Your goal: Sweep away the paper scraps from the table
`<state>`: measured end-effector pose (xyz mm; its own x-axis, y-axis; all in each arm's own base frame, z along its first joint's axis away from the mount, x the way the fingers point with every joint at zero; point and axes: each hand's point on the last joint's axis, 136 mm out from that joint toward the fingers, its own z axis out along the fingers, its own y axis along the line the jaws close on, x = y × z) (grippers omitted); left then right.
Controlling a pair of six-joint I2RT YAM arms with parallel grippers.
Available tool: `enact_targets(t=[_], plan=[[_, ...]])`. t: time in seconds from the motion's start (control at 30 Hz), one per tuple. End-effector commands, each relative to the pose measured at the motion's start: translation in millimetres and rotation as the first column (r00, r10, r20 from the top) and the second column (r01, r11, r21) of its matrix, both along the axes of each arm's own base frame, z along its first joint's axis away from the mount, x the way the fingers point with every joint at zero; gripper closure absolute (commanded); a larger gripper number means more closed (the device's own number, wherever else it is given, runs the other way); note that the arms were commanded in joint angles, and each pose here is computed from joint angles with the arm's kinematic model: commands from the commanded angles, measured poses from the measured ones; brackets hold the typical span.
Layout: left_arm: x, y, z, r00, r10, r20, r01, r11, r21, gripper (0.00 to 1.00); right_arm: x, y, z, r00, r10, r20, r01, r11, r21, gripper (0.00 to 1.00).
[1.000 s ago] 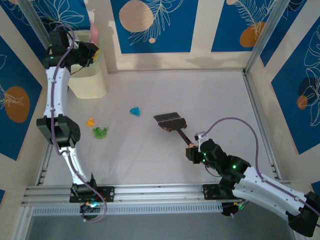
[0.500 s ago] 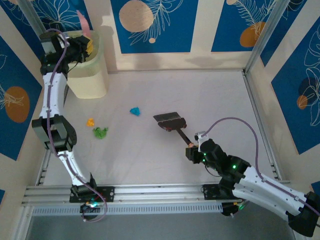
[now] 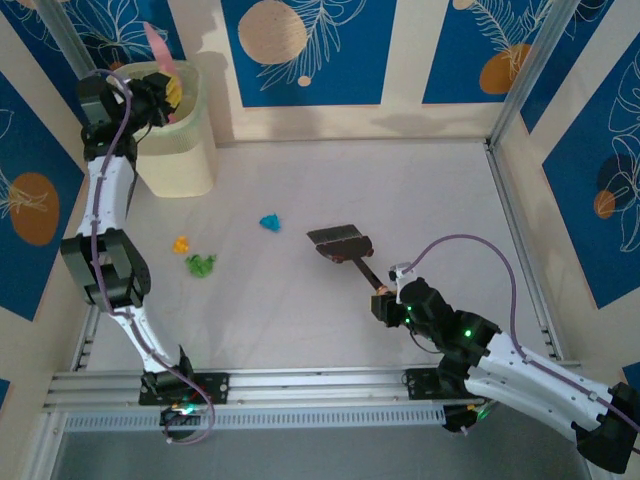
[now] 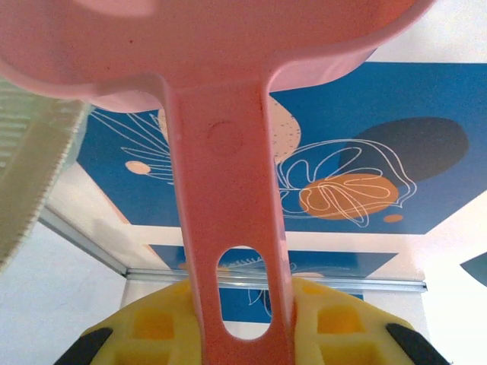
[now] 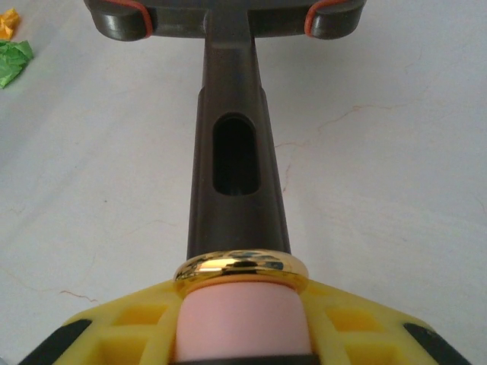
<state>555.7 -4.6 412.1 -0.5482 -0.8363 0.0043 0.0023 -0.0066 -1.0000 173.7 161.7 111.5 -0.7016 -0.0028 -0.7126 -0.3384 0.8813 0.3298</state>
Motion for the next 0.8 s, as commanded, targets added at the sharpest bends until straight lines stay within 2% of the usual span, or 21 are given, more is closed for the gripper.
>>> enact_targets(t=[0.0,0.43,0.63,0.77], plan=[[-25.2,-0.6,51.3,0.990,-0.008,0.144,0.008,1.000,0.001,1.00,7.7,2.8,10.1,0.998,-0.011,0.060,0.010,1.000,0.024,1.00],[-43.1,-4.8,40.5,0.987,-0.016,0.162,0.015,1.000,0.011,1.00,7.9,2.6,9.5,0.998,-0.015,0.057,0.013,1.000,0.025,1.00],[-58.8,-15.6,50.5,0.979,-0.053,0.198,0.042,0.998,0.055,1.00,8.3,1.8,8.3,0.998,-0.018,0.055,0.017,1.000,0.020,1.00],[-72.4,-24.7,43.5,0.979,-0.069,0.193,0.055,0.996,0.075,1.00,8.5,1.3,8.2,0.998,-0.022,0.054,0.021,1.000,0.020,1.00]])
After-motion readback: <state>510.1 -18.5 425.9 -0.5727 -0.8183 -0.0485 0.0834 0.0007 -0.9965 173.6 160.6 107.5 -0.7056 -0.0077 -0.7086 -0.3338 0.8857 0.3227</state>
